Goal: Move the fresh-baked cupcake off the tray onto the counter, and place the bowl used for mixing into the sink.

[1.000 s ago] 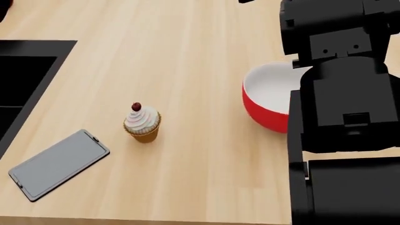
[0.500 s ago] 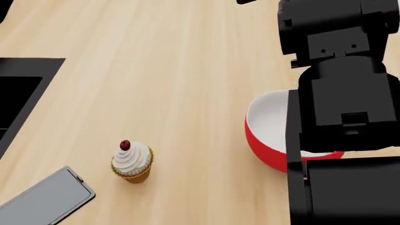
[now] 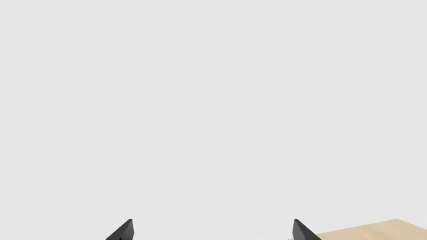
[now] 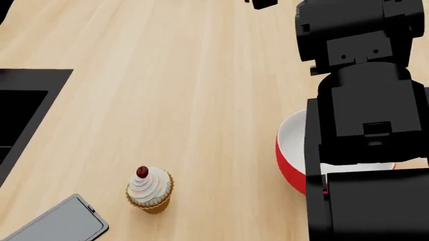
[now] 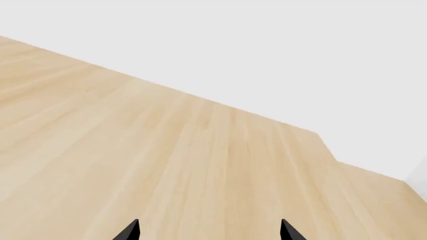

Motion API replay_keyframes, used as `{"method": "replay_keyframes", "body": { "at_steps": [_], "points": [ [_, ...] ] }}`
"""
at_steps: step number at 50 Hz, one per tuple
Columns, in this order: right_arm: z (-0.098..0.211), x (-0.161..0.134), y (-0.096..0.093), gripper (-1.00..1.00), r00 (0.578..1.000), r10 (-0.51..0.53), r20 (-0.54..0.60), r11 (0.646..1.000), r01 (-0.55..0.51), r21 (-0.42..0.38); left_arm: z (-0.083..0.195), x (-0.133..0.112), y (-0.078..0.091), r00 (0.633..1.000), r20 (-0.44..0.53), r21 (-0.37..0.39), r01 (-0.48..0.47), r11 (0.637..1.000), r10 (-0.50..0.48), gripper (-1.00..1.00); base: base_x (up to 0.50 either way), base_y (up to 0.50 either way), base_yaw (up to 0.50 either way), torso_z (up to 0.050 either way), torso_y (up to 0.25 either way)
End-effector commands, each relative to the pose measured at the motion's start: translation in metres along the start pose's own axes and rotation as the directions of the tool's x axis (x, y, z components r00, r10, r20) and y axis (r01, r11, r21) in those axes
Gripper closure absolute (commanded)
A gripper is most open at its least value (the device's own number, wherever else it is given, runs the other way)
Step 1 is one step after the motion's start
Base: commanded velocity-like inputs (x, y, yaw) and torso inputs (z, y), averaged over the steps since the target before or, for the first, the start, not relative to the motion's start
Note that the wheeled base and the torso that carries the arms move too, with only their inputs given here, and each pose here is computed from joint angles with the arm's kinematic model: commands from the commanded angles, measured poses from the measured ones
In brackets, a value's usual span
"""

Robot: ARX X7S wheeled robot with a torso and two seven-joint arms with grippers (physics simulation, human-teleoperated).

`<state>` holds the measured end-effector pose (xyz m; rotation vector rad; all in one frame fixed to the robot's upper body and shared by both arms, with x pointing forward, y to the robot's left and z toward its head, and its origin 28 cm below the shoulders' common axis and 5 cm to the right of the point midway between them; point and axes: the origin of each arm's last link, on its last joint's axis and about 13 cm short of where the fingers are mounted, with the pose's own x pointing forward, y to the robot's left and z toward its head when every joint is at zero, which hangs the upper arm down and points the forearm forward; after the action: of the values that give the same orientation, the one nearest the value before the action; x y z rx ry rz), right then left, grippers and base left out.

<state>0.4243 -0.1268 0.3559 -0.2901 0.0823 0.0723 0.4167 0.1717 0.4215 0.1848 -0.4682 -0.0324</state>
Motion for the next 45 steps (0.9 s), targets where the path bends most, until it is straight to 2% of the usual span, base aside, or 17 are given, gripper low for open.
{"method": "replay_keyframes", "body": {
  "at_steps": [1, 14, 15, 16, 19, 26, 27, 30, 35, 37, 40, 41, 45],
  "points": [
    [-0.002, 0.0, -0.001, -1.0, 1.0, -0.003, -0.004, 1.0, 0.003, -0.008, 0.002, 0.001, -0.001, 1.0, 0.03, 0.0, 0.005, 1.0, -0.005, -1.0, 0.21, 0.0, 0.0, 0.0, 0.0],
    [0.002, -0.002, 0.001, -1.0, 1.0, 0.004, -0.028, 1.0, -0.004, -0.003, 0.002, 0.001, -0.001, 1.0, 0.03, -0.001, 0.0, 1.0, 0.0, -1.0, 0.21, 0.04, 0.0, 0.0, 0.001],
    [0.004, -0.003, 0.0, -1.0, 0.999, -0.026, -0.022, 0.999, 0.026, 0.024, 0.002, 0.001, -0.001, 1.0, 0.029, 0.001, 0.002, 1.0, -0.002, -1.0, 0.0, 0.0, 0.0, 0.0, 0.0],
    [0.005, -0.003, 0.001, -1.0, 0.999, -0.011, -0.034, 0.999, 0.012, 0.032, 0.002, 0.001, -0.001, 1.0, 0.029, 0.001, 0.001, 1.0, -0.001, -1.0, 0.0, 0.0, 0.0, 0.0, 0.0],
    [0.006, -0.003, 0.005, -1.0, 0.999, 0.012, -0.045, 1.0, -0.012, 0.006, 0.002, 0.001, -0.001, 1.0, 0.026, 0.0, 0.002, 1.0, -0.002, -1.0, 0.0, 0.0, 0.0, 0.0, 0.0],
    [0.01, -0.009, 0.007, -1.0, 0.99, 0.031, -0.134, 0.999, -0.032, -0.004, 0.002, 0.0, -0.001, 1.0, 0.023, 0.01, 0.009, 1.0, -0.009, -1.0, 0.0, 0.0, 0.0, 0.0, 0.0],
    [0.009, -0.011, 0.008, -1.0, 0.984, 0.049, -0.173, 0.999, -0.044, 0.03, 0.002, 0.0, -0.001, 1.0, 0.023, 0.01, 0.008, 1.0, -0.008, -1.0, 0.0, 0.0, 0.0, 0.0, 0.0],
    [0.013, -0.012, 0.011, -1.0, 0.979, 0.072, -0.189, 0.997, -0.074, 0.001, 0.002, 0.0, -0.001, 1.0, 0.023, 0.011, 0.004, 1.0, -0.004, -1.0, 0.0, 0.0, 0.0, 0.0, 0.0],
    [0.015, -0.017, 0.012, -1.0, 0.964, 0.106, -0.242, 0.994, -0.103, 0.024, 0.002, 0.0, -0.001, 1.0, 0.022, 0.015, 0.005, 1.0, -0.006, -1.0, 0.0, 0.0, 0.0, 0.0, 0.0],
    [0.013, -0.02, 0.012, -1.0, 0.947, 0.124, -0.296, 0.992, -0.111, 0.06, 0.001, 0.0, -0.001, 1.0, 0.023, 0.016, 0.005, 1.0, -0.005, -1.0, 0.0, 0.0, 0.0, 0.0, 0.0],
    [0.01, -0.022, 0.011, -1.0, 0.938, 0.158, -0.308, 0.986, -0.131, 0.105, 0.002, 0.0, -0.001, 1.0, 0.024, 0.013, 0.004, 1.0, -0.004, -1.0, 0.0, 0.0, 0.0, 0.0, 0.0],
    [0.011, -0.024, 0.011, -1.0, 0.937, 0.142, -0.32, 0.989, -0.122, 0.082, 0.001, 0.0, -0.001, 1.0, 0.024, 0.015, 0.004, 1.0, -0.004, -1.0, 0.0, 0.0, 0.0, 0.0, 0.0],
    [0.011, -0.029, 0.011, -1.0, 0.925, 0.16, -0.345, 0.986, -0.131, 0.105, 0.001, 0.0, -0.002, 1.0, 0.022, 0.02, 0.004, 1.0, -0.004, -1.0, 0.0, 0.0, 0.0, 0.0, 0.0]
  ]
}}
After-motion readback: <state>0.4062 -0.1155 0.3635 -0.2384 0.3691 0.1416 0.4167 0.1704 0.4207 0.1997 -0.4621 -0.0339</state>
